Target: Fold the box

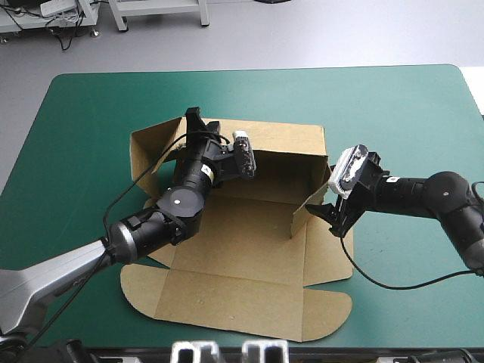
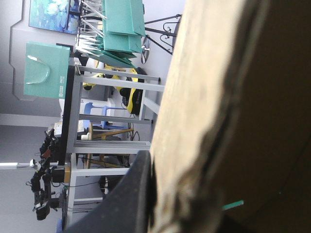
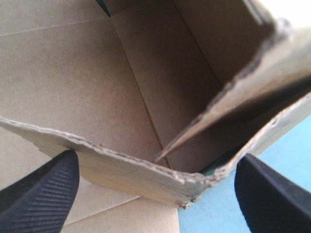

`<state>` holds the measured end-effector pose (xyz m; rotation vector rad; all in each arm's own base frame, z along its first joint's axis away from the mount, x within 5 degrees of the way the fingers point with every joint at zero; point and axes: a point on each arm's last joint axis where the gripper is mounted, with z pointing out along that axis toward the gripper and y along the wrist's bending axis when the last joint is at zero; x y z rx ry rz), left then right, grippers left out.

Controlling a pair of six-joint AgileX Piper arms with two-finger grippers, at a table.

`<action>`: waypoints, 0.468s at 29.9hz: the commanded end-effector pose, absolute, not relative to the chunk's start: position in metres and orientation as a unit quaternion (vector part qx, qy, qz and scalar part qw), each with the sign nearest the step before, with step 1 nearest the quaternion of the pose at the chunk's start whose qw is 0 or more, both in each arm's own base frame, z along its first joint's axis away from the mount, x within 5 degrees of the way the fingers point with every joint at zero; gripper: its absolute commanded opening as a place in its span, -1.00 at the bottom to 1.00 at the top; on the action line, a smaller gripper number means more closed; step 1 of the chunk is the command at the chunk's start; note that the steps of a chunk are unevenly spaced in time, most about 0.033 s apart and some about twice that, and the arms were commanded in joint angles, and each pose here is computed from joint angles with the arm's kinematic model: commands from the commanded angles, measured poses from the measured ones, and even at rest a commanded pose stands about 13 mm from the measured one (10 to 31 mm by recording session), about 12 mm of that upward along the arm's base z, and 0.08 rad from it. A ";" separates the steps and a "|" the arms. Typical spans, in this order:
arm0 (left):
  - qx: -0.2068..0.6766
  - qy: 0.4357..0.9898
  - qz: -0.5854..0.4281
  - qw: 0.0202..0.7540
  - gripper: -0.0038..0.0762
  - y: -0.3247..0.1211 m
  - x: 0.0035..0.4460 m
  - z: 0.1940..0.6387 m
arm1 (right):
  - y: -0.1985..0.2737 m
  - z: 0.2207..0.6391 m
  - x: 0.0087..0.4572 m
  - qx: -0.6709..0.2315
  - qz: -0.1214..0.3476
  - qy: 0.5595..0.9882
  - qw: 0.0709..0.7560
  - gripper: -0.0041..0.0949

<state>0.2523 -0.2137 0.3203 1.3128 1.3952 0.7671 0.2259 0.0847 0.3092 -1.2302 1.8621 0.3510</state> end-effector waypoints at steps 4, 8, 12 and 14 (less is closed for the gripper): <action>0.522 0.591 0.361 0.498 -0.87 -0.206 0.254 0.333 | 0.088 0.331 0.234 -0.424 0.125 0.745 0.499 0.72; 0.509 0.614 0.359 0.484 -0.87 -0.207 0.258 0.328 | 0.089 0.333 0.234 -0.417 0.133 0.747 0.501 0.72; 0.494 0.644 0.316 0.491 -0.87 -0.222 0.256 0.332 | 0.089 0.333 0.235 -0.410 0.139 0.747 0.505 0.72; 0.492 0.641 0.306 0.503 -0.87 -0.233 0.255 0.340 | 0.089 0.331 0.237 -0.413 0.136 0.746 0.505 0.72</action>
